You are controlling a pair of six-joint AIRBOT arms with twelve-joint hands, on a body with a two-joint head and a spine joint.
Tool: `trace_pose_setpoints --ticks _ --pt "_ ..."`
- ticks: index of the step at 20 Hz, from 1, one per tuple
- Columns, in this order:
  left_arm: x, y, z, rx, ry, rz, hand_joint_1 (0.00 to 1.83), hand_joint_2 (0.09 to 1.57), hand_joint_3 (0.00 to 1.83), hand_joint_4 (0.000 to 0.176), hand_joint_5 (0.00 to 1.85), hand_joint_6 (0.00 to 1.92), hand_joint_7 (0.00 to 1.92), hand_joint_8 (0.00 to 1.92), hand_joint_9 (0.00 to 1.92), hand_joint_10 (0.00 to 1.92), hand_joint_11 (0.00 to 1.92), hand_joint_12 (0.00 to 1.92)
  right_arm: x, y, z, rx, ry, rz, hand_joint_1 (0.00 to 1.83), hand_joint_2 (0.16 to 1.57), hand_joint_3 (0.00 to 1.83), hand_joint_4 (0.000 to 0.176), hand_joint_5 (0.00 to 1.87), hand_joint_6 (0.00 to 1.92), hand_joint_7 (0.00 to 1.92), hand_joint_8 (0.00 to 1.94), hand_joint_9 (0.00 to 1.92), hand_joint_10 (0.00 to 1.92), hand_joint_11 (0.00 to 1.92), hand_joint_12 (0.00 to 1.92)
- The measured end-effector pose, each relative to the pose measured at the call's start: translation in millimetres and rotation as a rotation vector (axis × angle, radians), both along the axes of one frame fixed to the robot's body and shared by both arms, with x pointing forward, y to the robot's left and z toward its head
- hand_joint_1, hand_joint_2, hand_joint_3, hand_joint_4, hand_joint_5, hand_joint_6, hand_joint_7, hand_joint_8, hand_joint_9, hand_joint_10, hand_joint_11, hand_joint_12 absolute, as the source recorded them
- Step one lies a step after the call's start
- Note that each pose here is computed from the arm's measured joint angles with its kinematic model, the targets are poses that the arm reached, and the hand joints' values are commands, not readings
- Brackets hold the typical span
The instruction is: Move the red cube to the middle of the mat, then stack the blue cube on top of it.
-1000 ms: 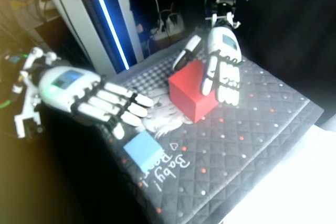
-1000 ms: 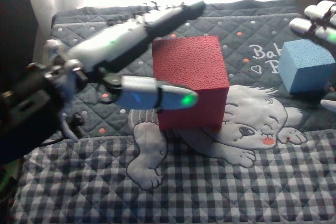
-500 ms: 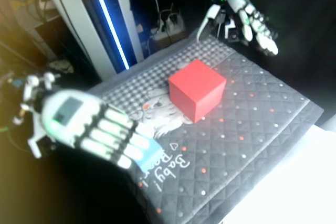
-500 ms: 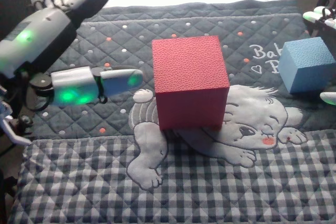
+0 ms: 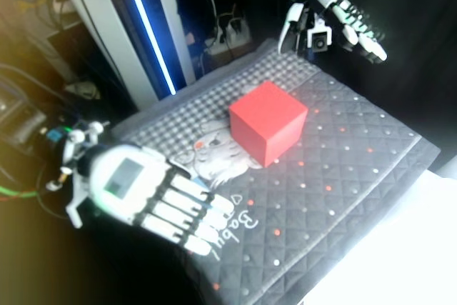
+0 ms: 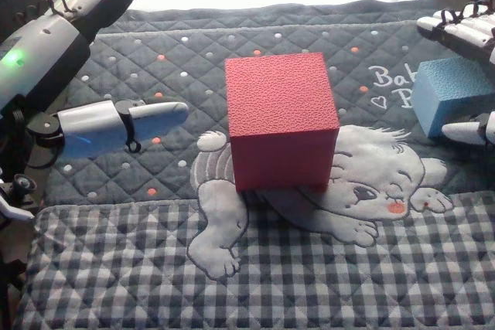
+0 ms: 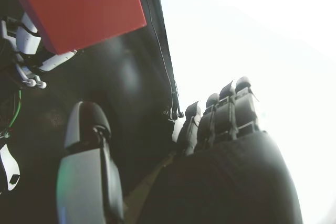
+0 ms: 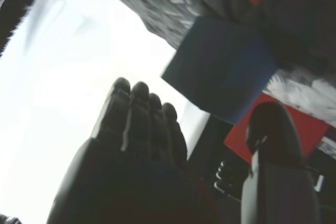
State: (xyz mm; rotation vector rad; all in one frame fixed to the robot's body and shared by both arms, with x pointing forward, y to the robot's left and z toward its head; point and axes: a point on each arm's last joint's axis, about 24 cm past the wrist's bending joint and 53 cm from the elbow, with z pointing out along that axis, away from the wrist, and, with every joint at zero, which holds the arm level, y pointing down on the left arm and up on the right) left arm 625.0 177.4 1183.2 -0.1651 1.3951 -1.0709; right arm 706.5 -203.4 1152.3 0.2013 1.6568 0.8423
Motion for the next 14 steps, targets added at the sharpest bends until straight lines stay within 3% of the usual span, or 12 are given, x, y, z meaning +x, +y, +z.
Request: trace_pose_setpoints --ticks 1,2,3,4,5,6,7,10,11,12,14 --pt "-0.1 0.5 -1.1 0.001 0.003 0.001 0.7 0.99 0.0 0.148 0.0 0.0 0.0 0.0 0.0 0.0 0.0 0.0 3.6 0.2 -3.2 0.0 0.011 -0.005 0.85 1.08 0.01 0.0 0.01 0.0 0.09 0.01 0.12 0.11 0.0 0.61" --pt "-0.6 1.4 -1.4 0.001 0.002 0.003 0.71 0.98 0.0 0.147 0.0 0.0 0.0 0.0 0.0 0.0 0.0 0.0 5.4 3.2 -8.9 -0.002 0.029 -0.003 0.91 1.09 0.01 0.0 0.06 0.02 0.13 0.02 0.16 0.12 0.0 0.66" --pt "-0.3 2.2 -1.9 0.0 0.004 0.005 0.73 0.98 0.0 0.158 0.0 0.0 0.0 0.0 0.0 0.0 0.0 0.0 5.8 6.8 -13.8 -0.007 0.04 0.004 0.95 1.12 0.01 0.0 0.19 0.07 0.24 0.02 0.19 0.25 0.0 0.87" --pt "-0.5 2.6 -0.8 -0.002 -0.001 0.006 0.73 0.99 0.0 0.153 0.0 0.0 0.0 0.0 0.0 0.0 0.0 0.0 5.3 10.8 -19.2 -0.01 0.055 0.011 1.04 1.15 0.01 0.0 0.27 0.65 0.39 0.36 0.15 0.82 0.0 1.43" --pt "-0.3 3.4 -0.4 -0.004 -0.002 0.009 0.72 0.99 0.0 0.145 0.0 0.0 0.0 0.0 0.0 0.0 0.0 0.0 5.6 11.6 -18.7 -0.005 0.052 0.01 1.2 1.13 0.0 0.0 0.16 1.63 0.4 1.09 0.2 1.69 0.32 1.8" --pt "-0.3 4.1 -1.0 -0.007 0.001 0.012 0.7 0.99 0.0 0.149 0.0 0.0 0.0 0.0 0.0 0.0 0.0 0.0 6.4 11.1 -15.4 -0.01 0.043 0.01 1.4 1.17 0.01 0.0 0.75 1.86 0.87 1.77 0.83 1.87 0.9 1.9" --pt "-0.7 6.1 -2.4 -0.006 0.003 0.017 0.68 0.99 0.0 0.166 0.0 0.0 0.0 0.0 0.0 0.0 0.0 0.0 6.4 13.3 -8.7 -0.024 0.014 0.013 1.57 1.16 0.01 0.0 1.37 1.92 1.42 1.93 1.4 1.92 1.36 1.92" --pt "-1.0 7.8 -3.4 -0.007 0.005 0.022 0.68 1.0 0.01 0.16 0.0 0.0 0.0 0.0 0.0 0.0 0.0 0.0 1.0 15.8 0.7 -0.066 -0.007 0.029 1.55 1.19 0.03 0.0 1.44 1.92 1.5 1.94 1.5 1.92 1.48 1.92" --pt "-1.2 9.2 -3.2 -0.01 0.003 0.026 0.67 1.0 0.0 0.171 0.0 0.0 0.0 0.0 0.0 0.0 0.0 0.0 -2.4 19.3 4.8 -0.083 -0.011 0.047 1.49 1.2 0.04 0.0 1.39 1.92 1.45 1.94 1.49 1.92 1.52 1.92" --pt "-1.4 9.8 -3.2 -0.01 0.002 0.027 0.67 1.0 0.0 0.171 0.0 0.0 0.0 0.0 0.0 0.0 0.0 0.0 -5.4 22.4 9.8 -0.097 -0.021 0.062 1.49 1.2 0.04 0.0 1.39 1.92 1.45 1.94 1.49 1.92 1.52 1.92" --pt "-1.6 9.9 -3.1 -0.011 0.001 0.027 0.63 0.99 0.0 0.172 0.0 0.0 0.0 0.0 0.0 0.0 0.0 0.0 -10.5 28.1 30.3 -0.091 -0.061 0.085 1.59 1.16 0.04 0.0 1.39 1.92 1.43 1.94 1.48 1.92 1.54 1.92"
